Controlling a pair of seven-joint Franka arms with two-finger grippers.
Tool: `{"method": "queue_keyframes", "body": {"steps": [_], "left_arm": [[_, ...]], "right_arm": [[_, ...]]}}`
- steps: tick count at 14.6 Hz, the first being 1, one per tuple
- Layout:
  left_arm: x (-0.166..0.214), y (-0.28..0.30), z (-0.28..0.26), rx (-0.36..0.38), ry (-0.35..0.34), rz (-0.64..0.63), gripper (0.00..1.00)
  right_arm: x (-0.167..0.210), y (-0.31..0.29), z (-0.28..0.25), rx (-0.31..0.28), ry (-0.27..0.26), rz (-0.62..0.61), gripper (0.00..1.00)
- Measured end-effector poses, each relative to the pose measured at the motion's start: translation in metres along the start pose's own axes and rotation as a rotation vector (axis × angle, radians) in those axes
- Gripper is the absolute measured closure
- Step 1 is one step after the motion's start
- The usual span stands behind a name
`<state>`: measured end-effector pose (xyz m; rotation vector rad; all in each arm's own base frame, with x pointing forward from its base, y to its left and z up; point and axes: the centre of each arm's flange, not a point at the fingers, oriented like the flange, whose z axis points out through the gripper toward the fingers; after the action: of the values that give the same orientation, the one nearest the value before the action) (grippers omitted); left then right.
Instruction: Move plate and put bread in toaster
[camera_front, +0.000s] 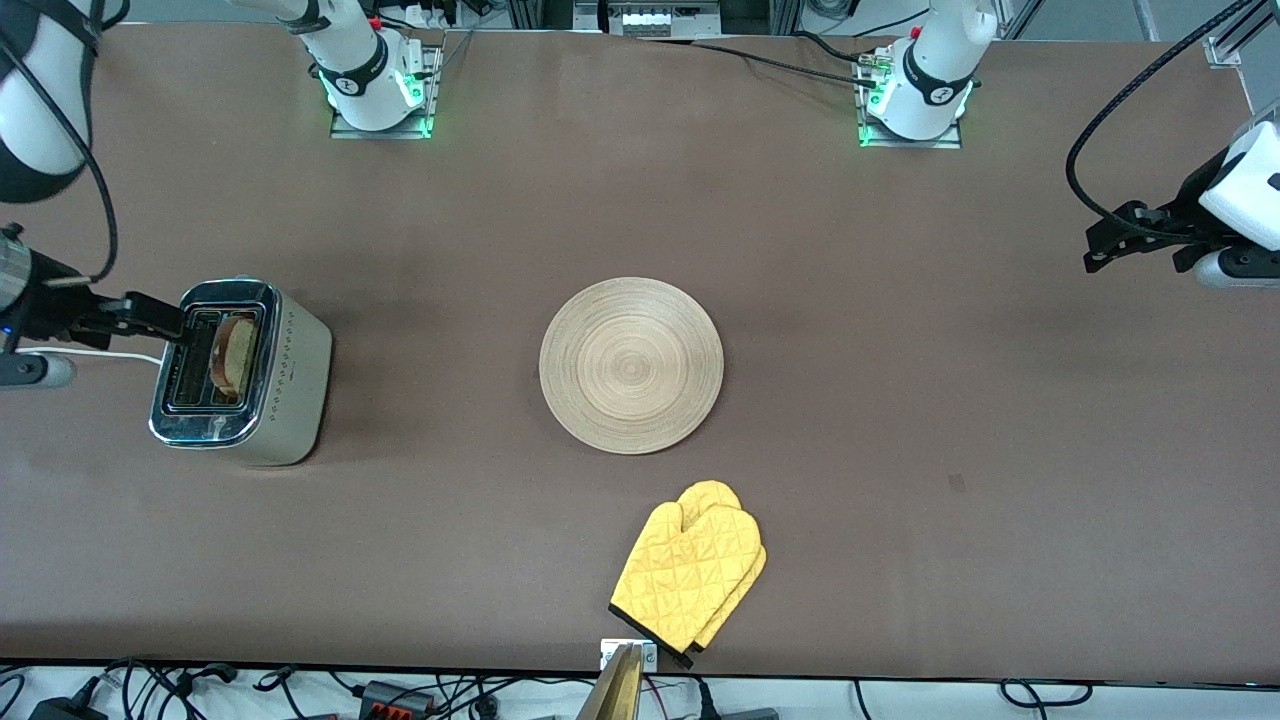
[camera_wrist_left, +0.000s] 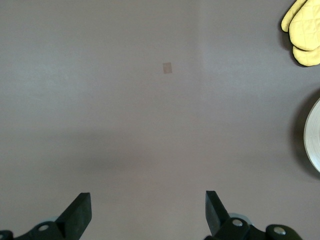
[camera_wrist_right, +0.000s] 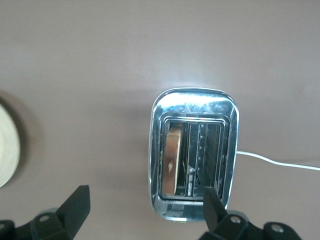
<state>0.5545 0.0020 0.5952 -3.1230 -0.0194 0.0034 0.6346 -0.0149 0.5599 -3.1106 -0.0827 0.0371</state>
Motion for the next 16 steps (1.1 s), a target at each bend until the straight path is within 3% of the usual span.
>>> {"method": "queue_keyframes", "body": {"steps": [7,10,16], "left_arm": [[0.000,0.000,0.000,0.000,0.000,0.000,0.00],[0.000,0.000,0.000,0.000,0.000,0.000,0.00],[0.000,0.000,0.000,0.000,0.000,0.000,0.00]], "right_arm": [[-0.006,-0.005,-0.025,0.020,-0.021,-0.015,0.00],[-0.003,0.004,-0.031,0.077,-0.039,-0.043,0.00],[-0.008,0.025,-0.059,0.077,-0.016,-0.084,0.00]]}}
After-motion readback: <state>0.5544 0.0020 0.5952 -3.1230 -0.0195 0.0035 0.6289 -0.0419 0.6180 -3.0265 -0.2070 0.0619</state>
